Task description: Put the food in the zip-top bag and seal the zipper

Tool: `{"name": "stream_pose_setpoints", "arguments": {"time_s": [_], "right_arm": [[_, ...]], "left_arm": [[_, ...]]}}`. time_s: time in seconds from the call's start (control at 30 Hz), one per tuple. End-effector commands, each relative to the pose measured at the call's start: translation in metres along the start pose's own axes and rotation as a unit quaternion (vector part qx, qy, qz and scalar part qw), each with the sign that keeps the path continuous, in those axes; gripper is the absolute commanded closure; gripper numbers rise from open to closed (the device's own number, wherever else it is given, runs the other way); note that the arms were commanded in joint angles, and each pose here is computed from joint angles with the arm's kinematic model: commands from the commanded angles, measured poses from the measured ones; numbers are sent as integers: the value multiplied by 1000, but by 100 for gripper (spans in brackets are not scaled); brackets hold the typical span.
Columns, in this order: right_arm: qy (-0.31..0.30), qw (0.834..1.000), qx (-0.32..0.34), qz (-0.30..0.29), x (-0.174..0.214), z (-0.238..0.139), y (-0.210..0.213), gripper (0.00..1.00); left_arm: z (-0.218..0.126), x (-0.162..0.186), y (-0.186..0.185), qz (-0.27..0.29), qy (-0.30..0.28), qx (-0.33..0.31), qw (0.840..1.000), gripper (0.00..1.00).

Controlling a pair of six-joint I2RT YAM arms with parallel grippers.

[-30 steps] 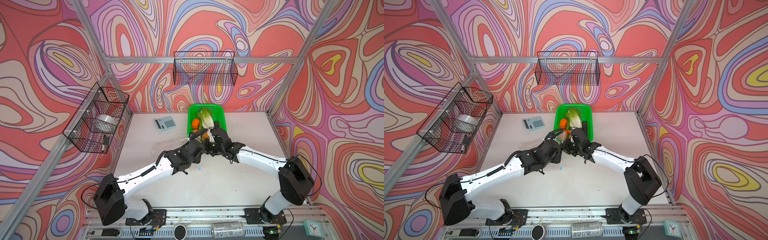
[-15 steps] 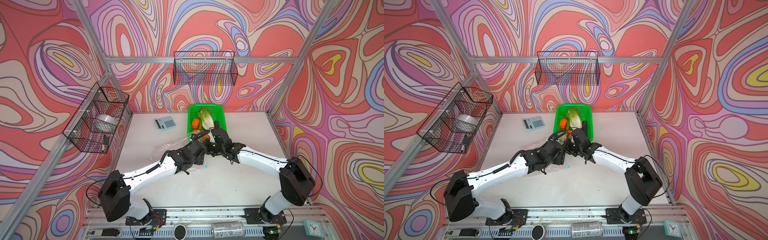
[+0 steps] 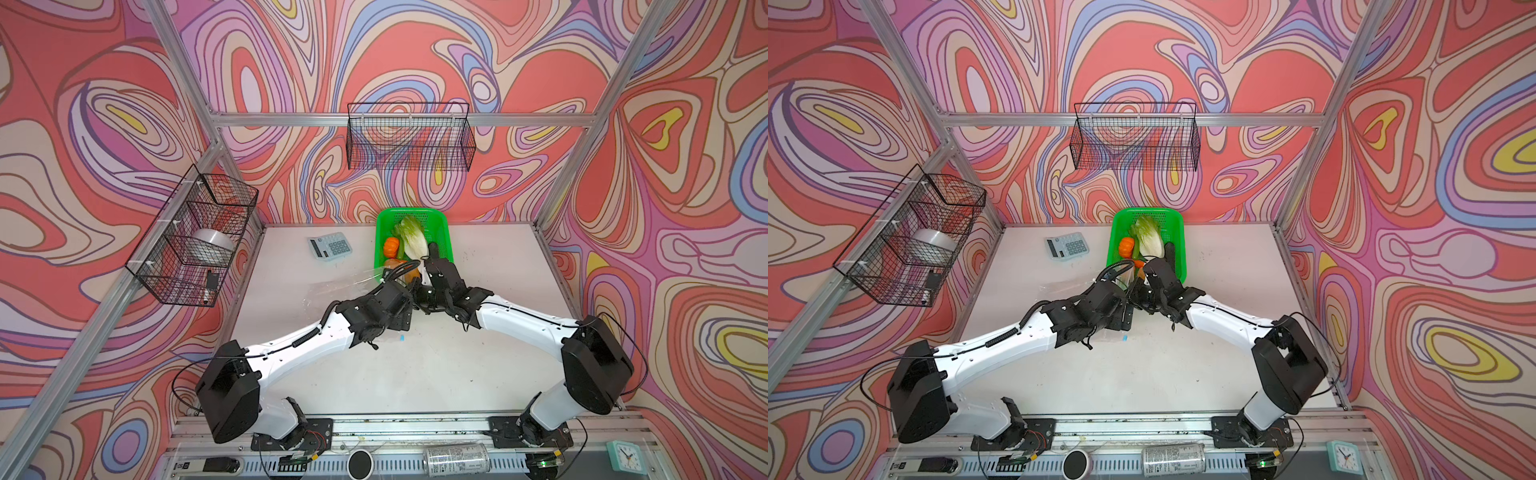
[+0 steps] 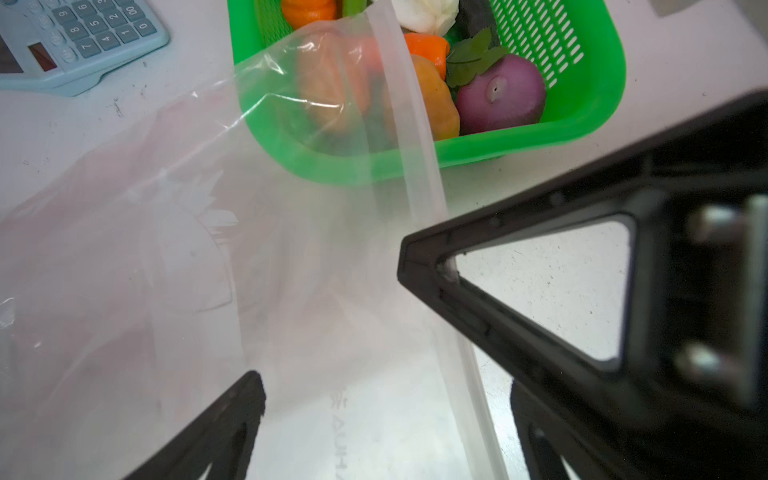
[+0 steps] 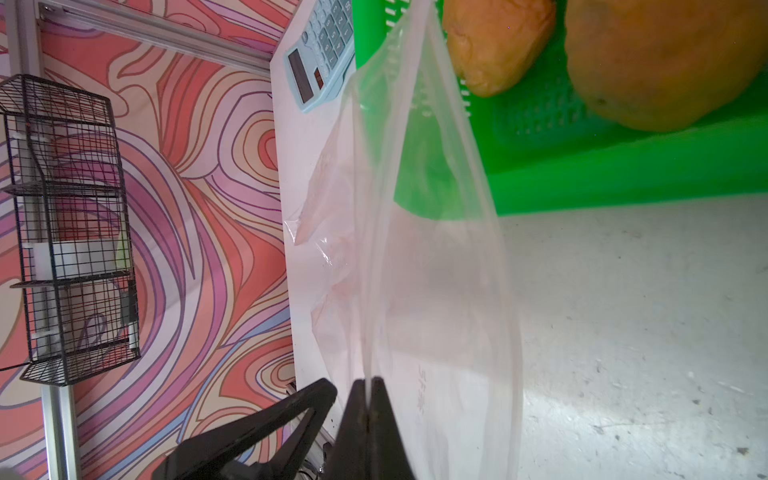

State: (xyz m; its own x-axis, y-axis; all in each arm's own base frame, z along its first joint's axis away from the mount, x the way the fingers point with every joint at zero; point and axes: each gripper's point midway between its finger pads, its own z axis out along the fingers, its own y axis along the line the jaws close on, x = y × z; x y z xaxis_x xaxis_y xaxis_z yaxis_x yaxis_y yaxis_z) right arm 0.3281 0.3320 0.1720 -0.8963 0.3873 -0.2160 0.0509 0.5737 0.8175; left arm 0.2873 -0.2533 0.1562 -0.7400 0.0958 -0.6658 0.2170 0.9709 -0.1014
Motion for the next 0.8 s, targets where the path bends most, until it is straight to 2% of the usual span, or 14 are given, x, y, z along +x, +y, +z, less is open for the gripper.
{"name": "stream_pose_setpoints", "arguments": {"time_s": [0.0, 0.1, 0.17, 0.23, 0.33, 0.5, 0.63, 0.77], "right_arm": [[2, 1000, -14, -2, 4, -6, 7, 100], [2, 1000, -14, -1, 5, -6, 6, 100], [3, 1000, -12, -1, 5, -6, 4, 100], [3, 1000, -10, -1, 6, -6, 3, 100], [3, 1000, -10, -1, 6, -6, 3, 100], [2, 1000, -2, -2, 5, -5, 0, 100], [4, 1000, 2, -1, 5, -1, -2, 100], [4, 1000, -5, -1, 4, 1, 2, 100]], "left_arm": [[2, -7, 5, -4, -25, -13, 1000, 9], [2, -16, 7, 1, -44, -22, 999, 16], [2, -18, 5, 0, -49, -19, 999, 25], [4, -19, 3, 2, -46, -19, 999, 38], [7, -17, 3, 9, -41, -25, 999, 50], [6, -17, 3, 15, -39, -26, 999, 58], [5, -18, 3, 12, -42, -22, 999, 75], [6, -17, 3, 18, -39, -24, 999, 98]]}}
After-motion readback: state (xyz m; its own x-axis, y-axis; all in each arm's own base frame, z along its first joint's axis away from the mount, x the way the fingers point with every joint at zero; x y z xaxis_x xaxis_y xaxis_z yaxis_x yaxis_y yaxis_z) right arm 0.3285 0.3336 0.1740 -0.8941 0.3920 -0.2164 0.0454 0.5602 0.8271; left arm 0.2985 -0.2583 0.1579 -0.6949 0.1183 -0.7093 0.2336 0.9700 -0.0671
